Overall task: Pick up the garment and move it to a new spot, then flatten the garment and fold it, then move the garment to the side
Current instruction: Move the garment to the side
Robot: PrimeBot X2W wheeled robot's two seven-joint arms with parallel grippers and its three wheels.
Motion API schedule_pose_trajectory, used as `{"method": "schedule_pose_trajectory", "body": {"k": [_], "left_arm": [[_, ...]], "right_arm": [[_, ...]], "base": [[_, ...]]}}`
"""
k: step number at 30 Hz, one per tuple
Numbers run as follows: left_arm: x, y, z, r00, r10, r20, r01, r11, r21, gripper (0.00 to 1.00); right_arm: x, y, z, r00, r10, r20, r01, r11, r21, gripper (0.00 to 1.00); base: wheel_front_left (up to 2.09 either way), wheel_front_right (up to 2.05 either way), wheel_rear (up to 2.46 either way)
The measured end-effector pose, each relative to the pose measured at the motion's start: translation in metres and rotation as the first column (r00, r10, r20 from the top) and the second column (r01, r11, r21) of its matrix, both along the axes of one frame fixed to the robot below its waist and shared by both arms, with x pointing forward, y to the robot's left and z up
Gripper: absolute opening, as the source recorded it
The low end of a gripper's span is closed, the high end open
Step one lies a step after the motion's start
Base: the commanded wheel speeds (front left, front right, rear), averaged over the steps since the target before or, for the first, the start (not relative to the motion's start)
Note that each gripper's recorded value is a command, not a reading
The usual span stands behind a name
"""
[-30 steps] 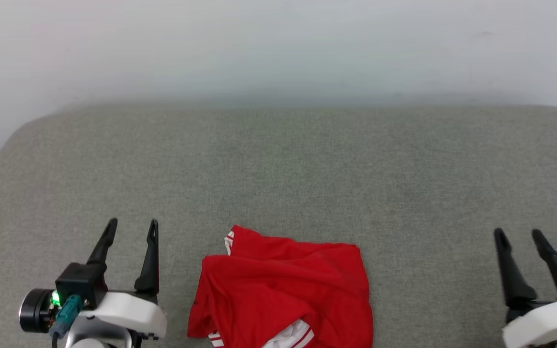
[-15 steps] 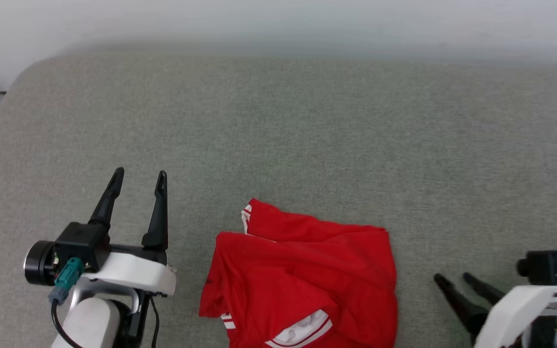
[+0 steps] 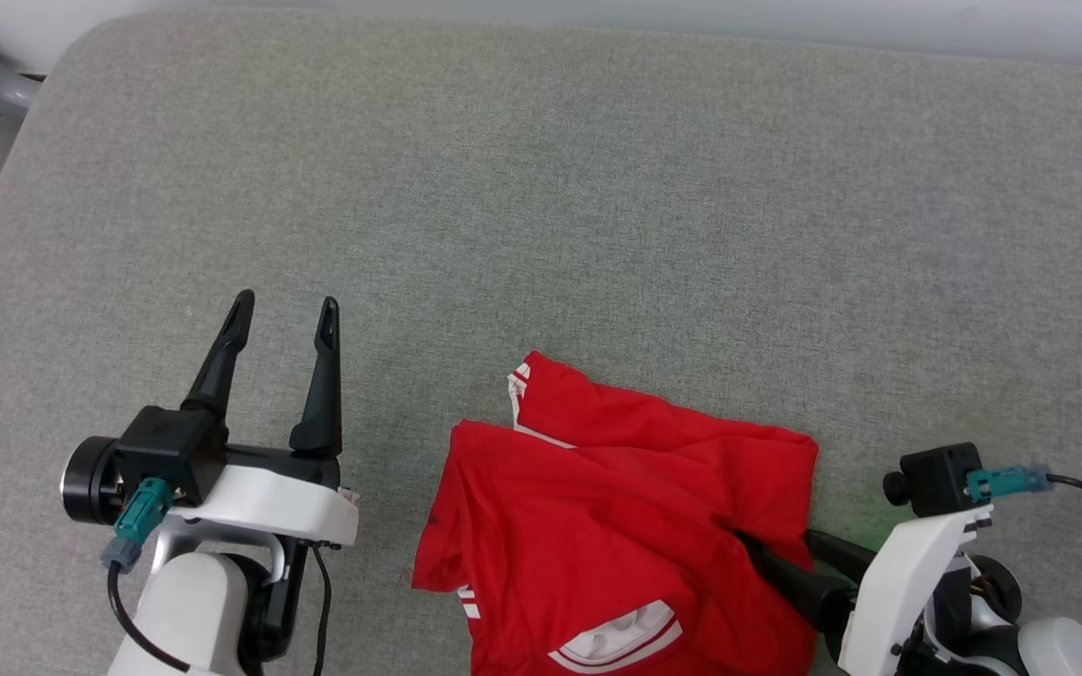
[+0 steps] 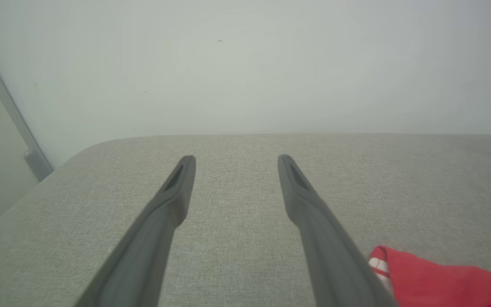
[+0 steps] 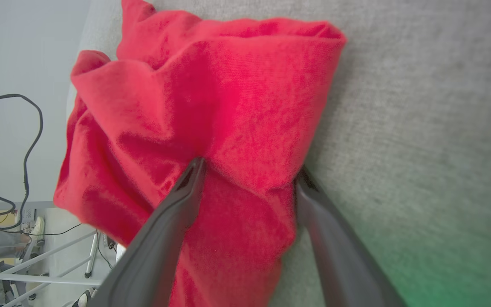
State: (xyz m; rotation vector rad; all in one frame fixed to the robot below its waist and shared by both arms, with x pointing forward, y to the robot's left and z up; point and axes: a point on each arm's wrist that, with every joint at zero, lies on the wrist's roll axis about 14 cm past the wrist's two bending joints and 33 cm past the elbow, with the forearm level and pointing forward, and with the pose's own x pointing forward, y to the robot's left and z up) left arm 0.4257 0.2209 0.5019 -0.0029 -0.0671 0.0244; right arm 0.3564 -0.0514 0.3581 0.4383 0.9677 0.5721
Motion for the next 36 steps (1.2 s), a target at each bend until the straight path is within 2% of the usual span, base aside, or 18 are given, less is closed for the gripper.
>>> {"method": "schedule_pose_trajectory", "body": {"k": [1,2,3,4,10,14,21,29,36], "left_arm": [[0.0,0.001,-0.001,1.0,0.004,-0.002,-0.004,1.0,-0.001,1.0],[0.0,0.001,-0.002,1.0,0.005,-0.003,-0.005,1.0,-0.001,1.0],[0.001,0.001,-0.002,1.0,0.005,-0.004,-0.005,1.0,-0.004,1.0],[0.001,0.001,-0.003,1.0,0.007,-0.005,-0.007,1.0,-0.003,1.0],[0.0,-0.001,0.0,1.0,0.001,0.004,-0.001,1.0,0.0,1.0],[-0.003,-0.002,0.009,1.0,-0.009,0.026,0.009,1.0,0.008,1.0],[-0.009,-0.023,0.017,0.996,-0.069,0.052,0.069,0.998,0.006,1.0],[0.006,-0.072,0.028,0.973,-0.209,0.1,0.21,0.978,-0.001,1.0],[0.034,-0.13,0.037,0.919,-0.363,0.155,0.368,0.93,0.001,1.0]], "right_arm": [[-0.001,0.001,-0.003,1.0,0.01,-0.013,-0.01,1.0,-0.004,1.0],[-0.002,0.002,-0.005,1.0,0.016,-0.024,-0.016,1.0,-0.004,0.55],[-0.002,0.003,-0.005,0.999,0.022,-0.028,-0.022,1.0,-0.004,0.2],[-0.003,0.003,-0.006,0.999,0.028,-0.035,-0.028,1.0,-0.006,0.0],[-0.003,0.005,-0.003,0.999,0.04,-0.017,-0.041,0.999,-0.021,0.0],[0.006,-0.001,0.015,0.997,0.031,0.072,-0.028,0.998,-0.047,0.0],[0.018,-0.05,0.05,0.974,-0.012,0.225,0.052,0.984,-0.17,0.0],[0.007,-0.122,0.085,0.942,-0.049,0.332,0.169,0.923,-0.345,0.0],[0.001,-0.177,0.103,0.918,-0.151,0.367,0.306,0.859,-0.411,0.0]], "base": [[0.0,0.0,0.0],[0.0,0.0,0.0],[0.0,0.0,0.0],[0.0,0.0,0.0],[0.0,0.0,0.0],[0.0,0.0,0.0],[0.0,0.0,0.0],[0.0,0.0,0.0],[0.0,0.0,0.0]]}}
